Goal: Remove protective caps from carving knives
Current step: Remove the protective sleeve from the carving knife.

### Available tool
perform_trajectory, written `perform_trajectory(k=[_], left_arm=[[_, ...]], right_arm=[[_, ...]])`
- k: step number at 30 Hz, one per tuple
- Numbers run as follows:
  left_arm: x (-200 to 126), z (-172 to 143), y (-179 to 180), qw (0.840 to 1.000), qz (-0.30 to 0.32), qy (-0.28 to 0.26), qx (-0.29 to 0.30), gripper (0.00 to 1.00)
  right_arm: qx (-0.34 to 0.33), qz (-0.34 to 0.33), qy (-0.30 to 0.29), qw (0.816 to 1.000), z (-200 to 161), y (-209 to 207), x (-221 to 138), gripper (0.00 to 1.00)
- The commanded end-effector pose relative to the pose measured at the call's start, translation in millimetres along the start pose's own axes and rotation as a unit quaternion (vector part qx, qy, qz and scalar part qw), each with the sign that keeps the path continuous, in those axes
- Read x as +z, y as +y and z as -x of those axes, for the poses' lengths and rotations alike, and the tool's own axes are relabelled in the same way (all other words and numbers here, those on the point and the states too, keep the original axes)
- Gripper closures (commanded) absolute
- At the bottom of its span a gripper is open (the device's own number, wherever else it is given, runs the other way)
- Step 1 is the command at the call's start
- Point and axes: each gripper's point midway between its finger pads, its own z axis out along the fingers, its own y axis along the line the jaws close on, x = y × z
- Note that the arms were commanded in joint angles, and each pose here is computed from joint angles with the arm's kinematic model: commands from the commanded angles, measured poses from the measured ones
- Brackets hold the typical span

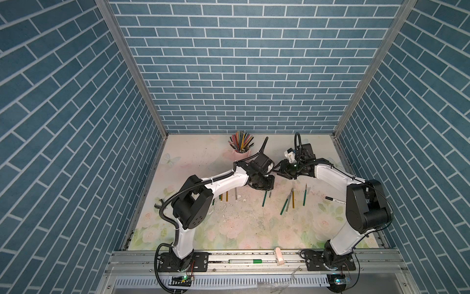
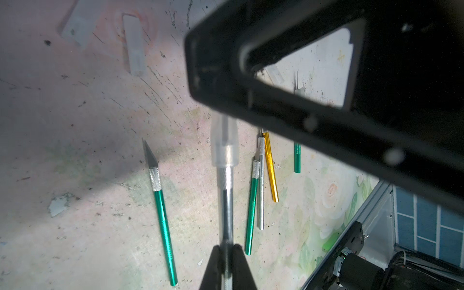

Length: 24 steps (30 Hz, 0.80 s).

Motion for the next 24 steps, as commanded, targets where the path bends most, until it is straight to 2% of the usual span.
perform_trajectory(k=[1, 14, 24], left_arm=[[-0.6, 6.3, -5.0, 1.0, -0.003, -0.011, 0.001, 0.96], [1.9, 5.3, -3.1, 1.0, 0.0, -0.009, 0.001, 0.96], [3.6, 3.0, -0.7, 1.0, 0.004, -0.004, 0.002, 0.96]], right_arm=[[0.008, 0.005, 0.007, 1.0, 0.1, 3.9, 5.1, 0.59], [0.016, 0.005, 0.024, 1.0, -7.6, 2.4, 13.4, 0.8], [0.017, 0.01, 0.029, 0.999, -7.8, 3.2, 16.4, 0.92]])
